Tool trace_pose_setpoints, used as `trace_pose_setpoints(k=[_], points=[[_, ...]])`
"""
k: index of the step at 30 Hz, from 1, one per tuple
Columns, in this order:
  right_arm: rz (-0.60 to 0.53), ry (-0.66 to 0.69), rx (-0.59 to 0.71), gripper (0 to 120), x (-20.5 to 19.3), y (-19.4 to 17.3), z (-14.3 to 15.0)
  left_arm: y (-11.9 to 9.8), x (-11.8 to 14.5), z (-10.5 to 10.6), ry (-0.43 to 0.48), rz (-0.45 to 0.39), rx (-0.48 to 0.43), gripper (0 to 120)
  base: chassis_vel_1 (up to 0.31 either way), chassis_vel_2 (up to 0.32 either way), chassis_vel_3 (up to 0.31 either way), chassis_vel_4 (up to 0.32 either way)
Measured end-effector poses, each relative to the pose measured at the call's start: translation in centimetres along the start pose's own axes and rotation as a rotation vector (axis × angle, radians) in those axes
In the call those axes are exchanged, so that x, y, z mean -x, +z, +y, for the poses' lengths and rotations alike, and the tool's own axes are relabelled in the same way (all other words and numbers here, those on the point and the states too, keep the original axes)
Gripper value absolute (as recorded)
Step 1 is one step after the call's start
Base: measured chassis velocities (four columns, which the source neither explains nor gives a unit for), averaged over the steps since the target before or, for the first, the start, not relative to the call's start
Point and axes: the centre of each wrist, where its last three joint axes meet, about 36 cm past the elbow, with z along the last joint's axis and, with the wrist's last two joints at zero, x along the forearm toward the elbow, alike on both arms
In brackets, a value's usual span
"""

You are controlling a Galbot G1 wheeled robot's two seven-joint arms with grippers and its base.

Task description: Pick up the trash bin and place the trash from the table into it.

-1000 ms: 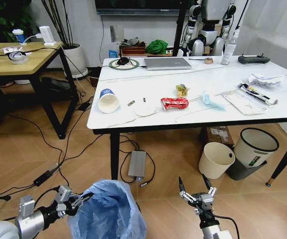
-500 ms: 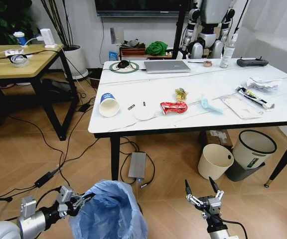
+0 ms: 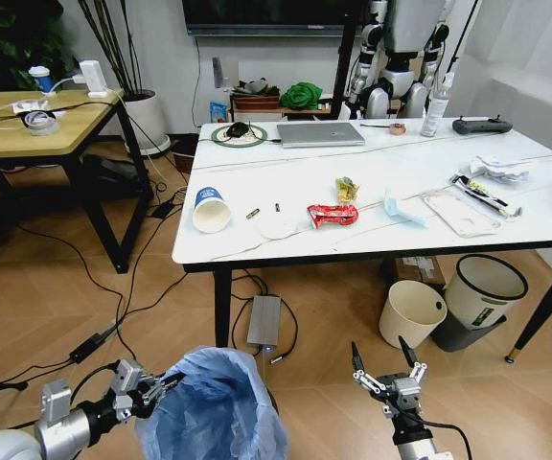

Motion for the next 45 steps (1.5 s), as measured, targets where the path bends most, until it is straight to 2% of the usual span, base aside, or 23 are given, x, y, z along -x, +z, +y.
trace_pose_setpoints(k=[6,17,25,45], points=[[-0.002,0.009,0.011,100,-0.2,-0.3,-0.1,0.0,0.1,0.0,-0.009,0.005,0.004,0,0.000,0.000,0.000,0.000],[-0.001,0.043,0.035,100,-0.3,0.2,-2.2,0.9,0.2,0.5,-0.013,0.048,0.013,0,0.000,0.000,0.000,0.000],[-0.001,0.034,0.029,100,-0.4,0.3,-1.9,0.4,0.6,0.1,0.001,0.024,0.004,0,0.000,0.000,0.000,0.000],[-0.008,0.022,0.015,100,0.0,-0.5,-1.4,0.8,0.8,-0.5,0.010,0.037,-0.001,0,0.000,0.000,0.000,0.000]])
